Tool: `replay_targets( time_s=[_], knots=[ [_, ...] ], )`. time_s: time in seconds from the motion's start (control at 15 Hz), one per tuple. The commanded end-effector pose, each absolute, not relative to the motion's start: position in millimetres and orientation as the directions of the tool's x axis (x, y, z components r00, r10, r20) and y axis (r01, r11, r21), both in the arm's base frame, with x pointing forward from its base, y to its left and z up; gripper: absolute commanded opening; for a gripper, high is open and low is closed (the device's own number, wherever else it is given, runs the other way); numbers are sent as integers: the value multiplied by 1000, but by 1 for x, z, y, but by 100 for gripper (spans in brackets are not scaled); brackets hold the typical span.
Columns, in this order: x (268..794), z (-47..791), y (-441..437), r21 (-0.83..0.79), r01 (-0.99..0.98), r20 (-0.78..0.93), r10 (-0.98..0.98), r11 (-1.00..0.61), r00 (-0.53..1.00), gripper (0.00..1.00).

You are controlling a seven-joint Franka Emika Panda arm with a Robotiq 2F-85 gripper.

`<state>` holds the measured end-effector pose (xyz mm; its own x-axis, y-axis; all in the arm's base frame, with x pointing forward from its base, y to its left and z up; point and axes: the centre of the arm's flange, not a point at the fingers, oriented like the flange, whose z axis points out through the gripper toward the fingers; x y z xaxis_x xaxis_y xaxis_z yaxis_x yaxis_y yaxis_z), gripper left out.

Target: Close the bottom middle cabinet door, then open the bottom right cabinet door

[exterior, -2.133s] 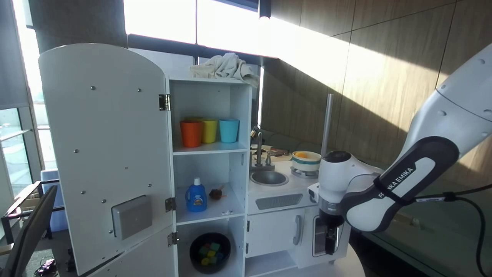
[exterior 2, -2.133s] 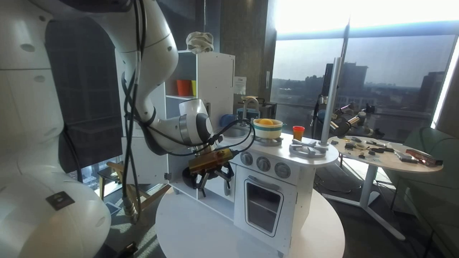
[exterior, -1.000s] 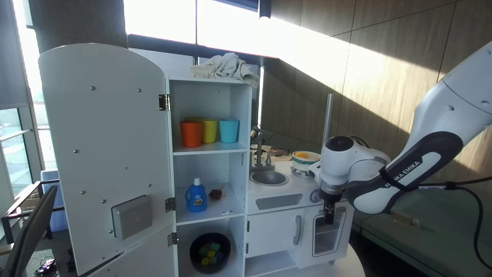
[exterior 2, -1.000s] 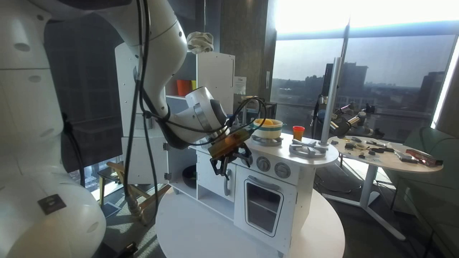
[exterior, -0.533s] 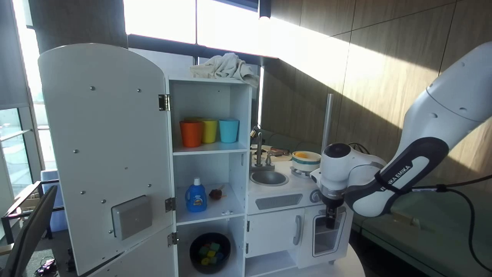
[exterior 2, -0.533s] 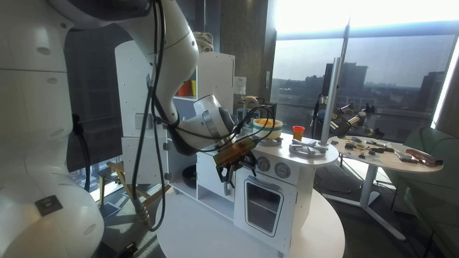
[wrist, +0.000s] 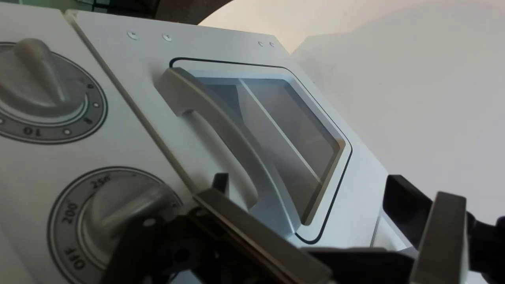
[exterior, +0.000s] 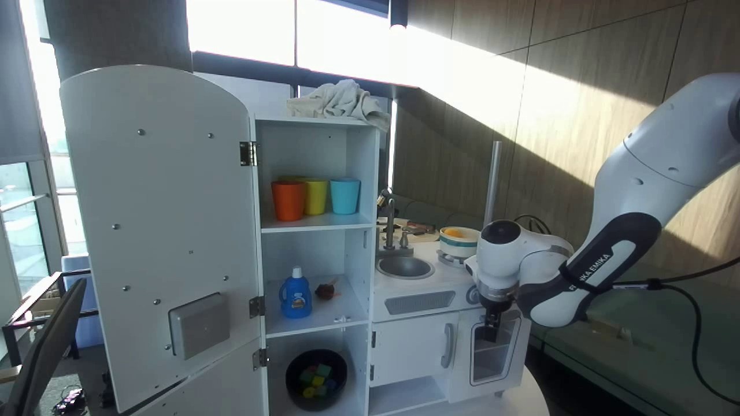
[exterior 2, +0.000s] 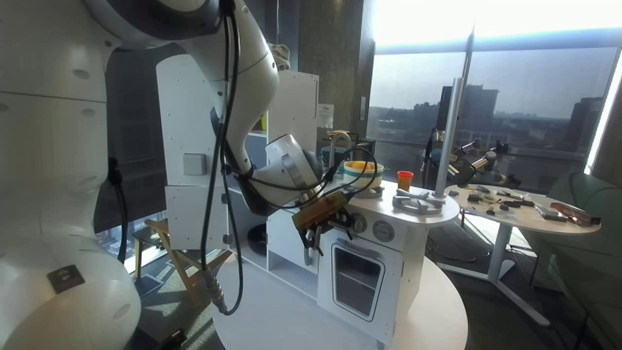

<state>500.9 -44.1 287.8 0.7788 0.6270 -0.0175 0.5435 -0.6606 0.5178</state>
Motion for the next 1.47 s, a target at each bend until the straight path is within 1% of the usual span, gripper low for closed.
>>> replay_targets(
  time_s=[0.0, 0.47, 0.8, 1.13, 1.4],
  knots=[
    [519, 280, -52, 523, 516, -5, 603, -678, 798, 100],
    [522, 264, -50, 499, 534, -31, 602, -682, 798, 100],
    [504, 276, -50, 512, 537, -32, 610, -671, 792, 100],
    [492, 278, -57, 526, 545, -96, 591, -653, 801, 100],
    [480, 276, -64, 499, 570, -168, 572, -653, 803, 100]
  ],
)
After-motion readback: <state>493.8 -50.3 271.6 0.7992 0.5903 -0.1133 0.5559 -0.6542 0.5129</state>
